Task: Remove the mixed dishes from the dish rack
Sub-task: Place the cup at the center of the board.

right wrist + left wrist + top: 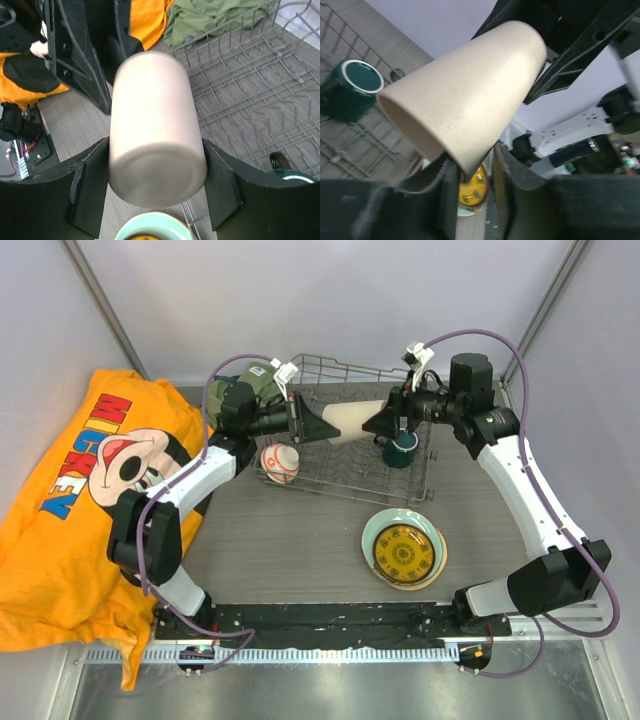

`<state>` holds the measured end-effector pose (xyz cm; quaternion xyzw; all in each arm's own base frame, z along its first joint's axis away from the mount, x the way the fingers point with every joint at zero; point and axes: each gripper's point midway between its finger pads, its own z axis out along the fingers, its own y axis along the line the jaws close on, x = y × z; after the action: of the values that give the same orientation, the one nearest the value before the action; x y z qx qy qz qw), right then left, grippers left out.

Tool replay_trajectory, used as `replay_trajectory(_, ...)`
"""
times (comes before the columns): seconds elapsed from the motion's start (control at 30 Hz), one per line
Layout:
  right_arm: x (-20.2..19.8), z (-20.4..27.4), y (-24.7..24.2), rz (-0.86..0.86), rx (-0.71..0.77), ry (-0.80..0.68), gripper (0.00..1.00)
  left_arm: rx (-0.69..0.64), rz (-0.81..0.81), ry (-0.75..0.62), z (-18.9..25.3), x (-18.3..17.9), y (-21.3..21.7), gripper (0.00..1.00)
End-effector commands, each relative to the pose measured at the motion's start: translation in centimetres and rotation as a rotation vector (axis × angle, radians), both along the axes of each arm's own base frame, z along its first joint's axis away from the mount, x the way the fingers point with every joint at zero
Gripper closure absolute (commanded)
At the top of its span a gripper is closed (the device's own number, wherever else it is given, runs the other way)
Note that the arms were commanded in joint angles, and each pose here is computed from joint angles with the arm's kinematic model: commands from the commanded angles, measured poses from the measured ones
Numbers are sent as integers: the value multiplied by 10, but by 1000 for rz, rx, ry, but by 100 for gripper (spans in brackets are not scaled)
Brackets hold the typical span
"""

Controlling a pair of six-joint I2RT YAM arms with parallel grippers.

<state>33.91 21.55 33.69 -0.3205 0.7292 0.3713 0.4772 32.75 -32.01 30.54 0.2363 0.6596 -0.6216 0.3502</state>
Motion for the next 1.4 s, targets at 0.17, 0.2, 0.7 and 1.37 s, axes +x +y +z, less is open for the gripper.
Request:
replay_trajectory(0.17, -12, 16, 8, 62, 49, -51, 72, -120, -172, -40, 30, -31, -7, 100)
replay_trajectory(0.2, -14, 17, 8, 66, 46, -62, 67, -125, -174, -47, 31, -31, -6, 100)
replay_trajectory(0.7, -20, 0, -15, -39, -56, -114, 2, -124, -63, -63, 39, -4, 24, 100)
replay_trajectory(1.37, -10, 23, -50, -251, -135, -242, 0, 581, 171, -234, -14, -21, 112, 100)
